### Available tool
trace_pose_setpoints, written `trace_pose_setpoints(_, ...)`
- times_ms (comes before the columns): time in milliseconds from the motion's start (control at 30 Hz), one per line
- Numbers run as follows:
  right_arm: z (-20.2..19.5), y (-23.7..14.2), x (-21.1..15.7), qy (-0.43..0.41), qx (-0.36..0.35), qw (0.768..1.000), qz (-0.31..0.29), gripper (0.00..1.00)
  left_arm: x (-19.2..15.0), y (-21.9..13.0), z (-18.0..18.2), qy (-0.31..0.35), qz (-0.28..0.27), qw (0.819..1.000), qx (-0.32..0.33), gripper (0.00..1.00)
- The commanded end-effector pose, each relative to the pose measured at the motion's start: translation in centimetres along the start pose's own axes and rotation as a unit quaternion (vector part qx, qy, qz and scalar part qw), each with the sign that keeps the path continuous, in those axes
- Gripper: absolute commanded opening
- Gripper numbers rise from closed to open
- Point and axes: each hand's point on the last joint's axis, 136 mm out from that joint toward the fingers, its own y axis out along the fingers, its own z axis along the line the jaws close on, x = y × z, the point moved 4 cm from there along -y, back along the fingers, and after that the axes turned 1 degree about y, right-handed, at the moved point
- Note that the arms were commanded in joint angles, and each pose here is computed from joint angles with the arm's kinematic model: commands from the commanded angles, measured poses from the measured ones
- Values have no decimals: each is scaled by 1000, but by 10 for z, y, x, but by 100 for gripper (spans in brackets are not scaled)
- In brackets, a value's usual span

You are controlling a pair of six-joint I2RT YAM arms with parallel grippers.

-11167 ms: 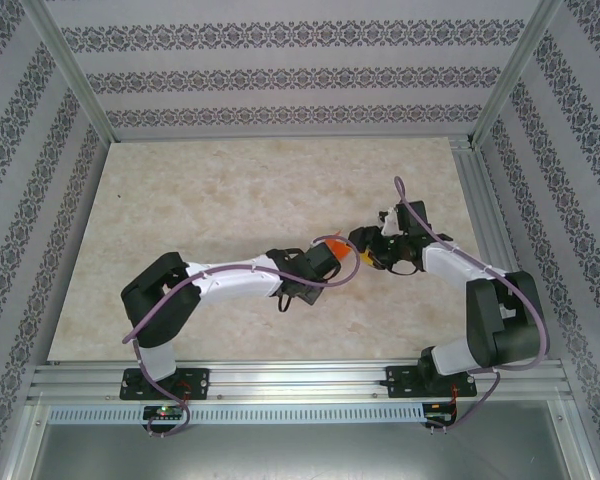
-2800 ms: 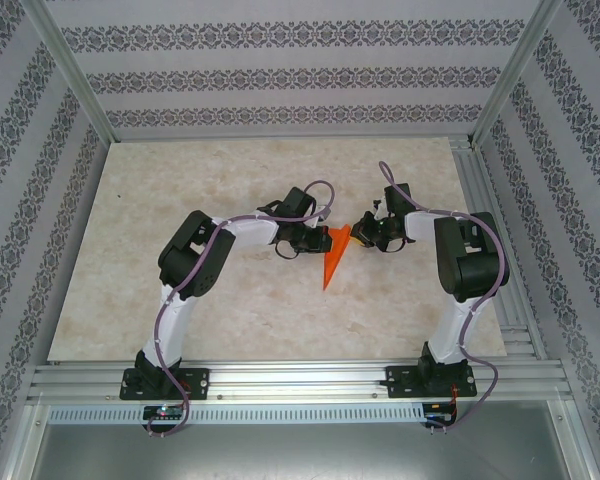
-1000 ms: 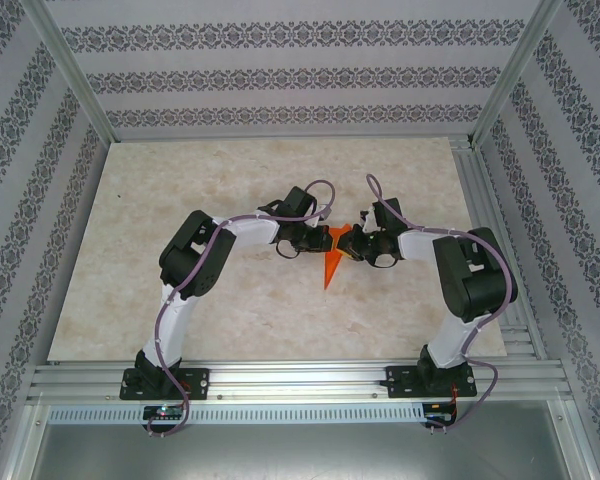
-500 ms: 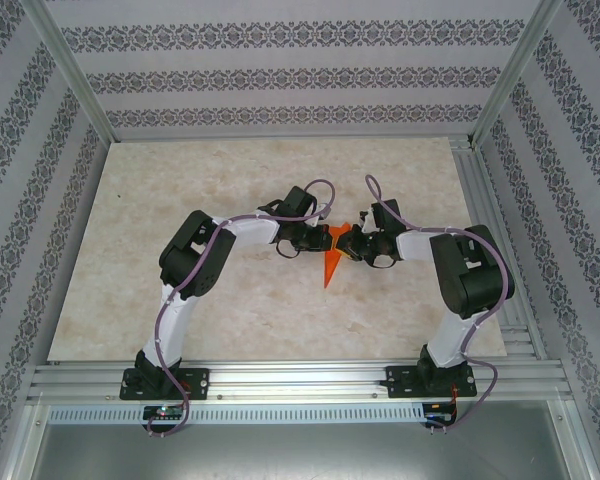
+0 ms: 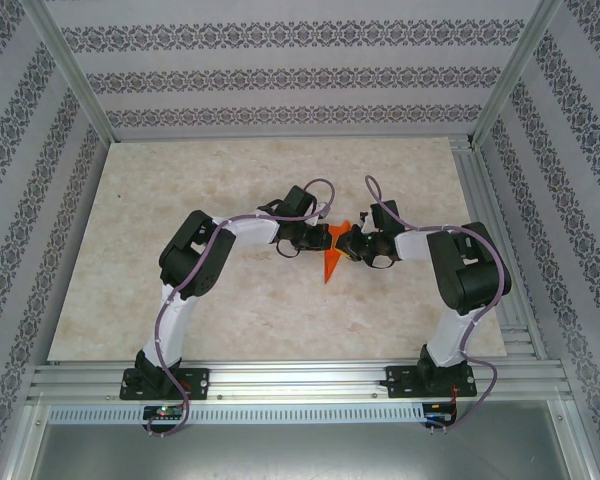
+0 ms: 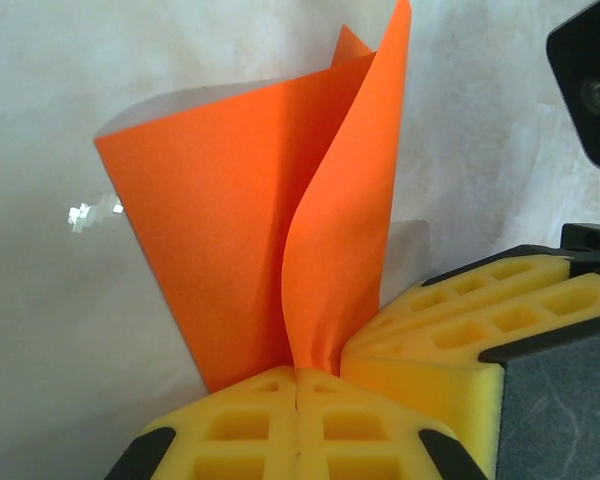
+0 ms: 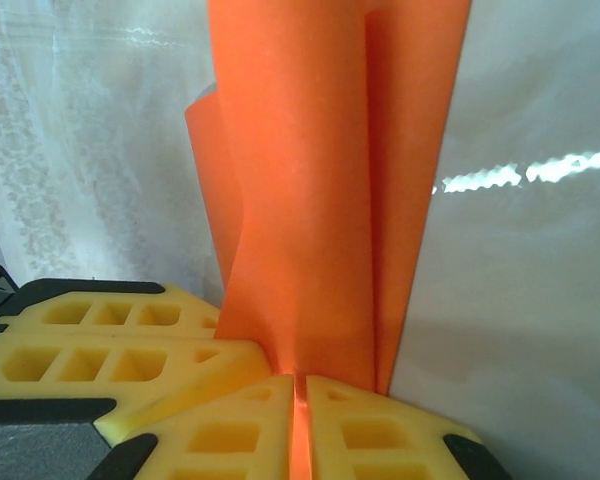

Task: Fold a paper plane with a square sheet of paper (fold left side to right side)
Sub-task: Fold the wing for the fifth time at the center of the table.

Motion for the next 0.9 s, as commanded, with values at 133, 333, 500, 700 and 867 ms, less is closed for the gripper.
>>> trace_pose_setpoints(133,-30,11,-11,24,-77,997,18,13,-8,-10,27,-23,-4,999,43,12)
trace_pose_setpoints(333,-37,10,-15,20,-107,994,28,13,-7,-43,23,-25,-27,998,45,26)
trace_pose_setpoints(500,-37,10,-15,18,-112,993,28,13,-11,-70,15,-21,-46,998,45,28)
trace_pose_setpoints(700,-33,12,-15,13,-111,993,26,13,-34,-87,-28,-15,-52,998,-32,29)
trace_pose_setpoints(867,-33,12,-16,11,-111,993,27,13,-46,-85,-76,13,-51,996,-77,29)
